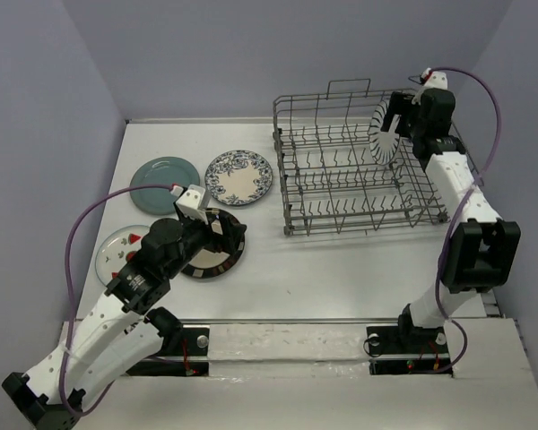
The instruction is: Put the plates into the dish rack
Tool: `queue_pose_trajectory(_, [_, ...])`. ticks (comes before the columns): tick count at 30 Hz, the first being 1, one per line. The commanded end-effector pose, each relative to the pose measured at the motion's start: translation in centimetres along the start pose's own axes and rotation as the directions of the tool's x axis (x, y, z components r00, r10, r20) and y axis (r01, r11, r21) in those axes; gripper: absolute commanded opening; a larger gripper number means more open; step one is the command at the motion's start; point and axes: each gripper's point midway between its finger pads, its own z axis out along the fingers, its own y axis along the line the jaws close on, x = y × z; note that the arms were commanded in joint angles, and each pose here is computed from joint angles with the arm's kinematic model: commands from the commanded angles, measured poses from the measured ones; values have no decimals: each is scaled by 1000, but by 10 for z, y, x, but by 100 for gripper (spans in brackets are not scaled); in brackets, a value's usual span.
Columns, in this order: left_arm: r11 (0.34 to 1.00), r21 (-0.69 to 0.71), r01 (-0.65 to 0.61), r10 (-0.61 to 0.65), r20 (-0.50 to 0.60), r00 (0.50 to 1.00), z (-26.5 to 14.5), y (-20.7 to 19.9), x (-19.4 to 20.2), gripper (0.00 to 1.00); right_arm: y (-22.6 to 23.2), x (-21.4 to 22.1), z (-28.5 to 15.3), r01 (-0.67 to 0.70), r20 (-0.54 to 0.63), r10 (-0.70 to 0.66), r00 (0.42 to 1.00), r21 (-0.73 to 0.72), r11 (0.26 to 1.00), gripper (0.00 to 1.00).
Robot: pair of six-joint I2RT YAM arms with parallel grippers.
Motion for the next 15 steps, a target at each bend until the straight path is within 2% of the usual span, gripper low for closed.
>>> queue_pose_trajectory(1, [998, -65, 16, -13, 43, 999, 5, 10, -14, 99, 37, -35, -51, -156, 111, 173, 979, -148, 977, 95])
queue_pose_trajectory(3, [992, -118, 39, -34, 45, 998, 8, 21, -15, 99, 58, -44, -86, -193, 131, 231, 964, -252, 948, 95])
queue_pose_trajectory(4, [988, -142, 55, -49, 47, 998, 9, 25, -15, 99, 71, -21, -93, -206, 85, 239, 967, -286, 936, 95])
queue_pose_trajectory(5, [983, -166, 81, -75, 46, 996, 11, 30, -15, 99, 80, -34, -118, -234, 121, 290, 949, -342, 910, 94])
queue_pose_trajectory(8, [960, -249, 131, -122, 51, 991, 17, 51, -19, 99, 115, -3, -149, -267, 69, 337, 939, -472, 840, 92])
queue_pose_trajectory(9, [961, -230, 156, -149, 48, 988, 21, 49, -23, 99, 121, -6, -170, -263, 87, 356, 931, -517, 814, 90])
queue_pose_trajectory(10, [949, -261, 176, -172, 36, 984, 27, 62, -21, 99, 132, 15, -177, -267, 51, 351, 935, -547, 793, 89])
queue_pose_trajectory(12, [954, -205, 218, -218, 21, 976, 39, 59, -25, 99, 143, 25, -199, -282, 24, 372, 928, -606, 744, 78])
queue_pose_trajectory(14, [941, -223, 255, -266, -20, 964, 56, 75, -17, 99, 150, 49, -206, -298, -25, 371, 928, -644, 705, 68])
queue_pose_trajectory(15, [941, -198, 275, -284, -18, 959, 64, 74, -21, 99, 157, 53, -217, -289, -39, 361, 932, -683, 671, 47])
